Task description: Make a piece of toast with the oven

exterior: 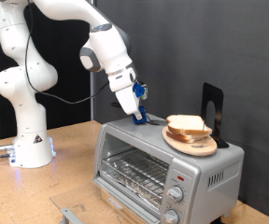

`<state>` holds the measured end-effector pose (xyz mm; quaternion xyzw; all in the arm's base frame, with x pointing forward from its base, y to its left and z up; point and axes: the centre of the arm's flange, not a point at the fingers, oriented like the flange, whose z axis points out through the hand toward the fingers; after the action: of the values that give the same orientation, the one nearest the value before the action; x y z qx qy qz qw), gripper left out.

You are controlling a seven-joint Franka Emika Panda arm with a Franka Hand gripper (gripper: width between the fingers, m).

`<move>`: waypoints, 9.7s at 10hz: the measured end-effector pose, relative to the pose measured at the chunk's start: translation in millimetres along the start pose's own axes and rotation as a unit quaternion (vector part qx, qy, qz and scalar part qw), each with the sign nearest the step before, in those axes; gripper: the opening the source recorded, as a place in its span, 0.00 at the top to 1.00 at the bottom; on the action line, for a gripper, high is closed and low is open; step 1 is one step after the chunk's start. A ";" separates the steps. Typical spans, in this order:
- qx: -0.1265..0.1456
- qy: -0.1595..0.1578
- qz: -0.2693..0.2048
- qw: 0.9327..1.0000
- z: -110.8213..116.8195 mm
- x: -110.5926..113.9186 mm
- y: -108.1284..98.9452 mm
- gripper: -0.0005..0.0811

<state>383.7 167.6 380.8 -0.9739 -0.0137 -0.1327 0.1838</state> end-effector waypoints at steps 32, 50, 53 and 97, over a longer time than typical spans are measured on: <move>0.051 0.073 0.114 0.989 -81.9 -2.2 77.7 0.41; 0.010 -0.072 0.139 0.988 -63.3 75.8 64.3 0.41; 0.016 -0.059 0.126 0.990 -69.3 78.1 60.6 0.41; 0.019 0.006 0.136 0.990 -13.5 132.2 26.8 0.41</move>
<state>509.9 134.8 418.2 -0.9622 0.1180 -0.1119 0.2185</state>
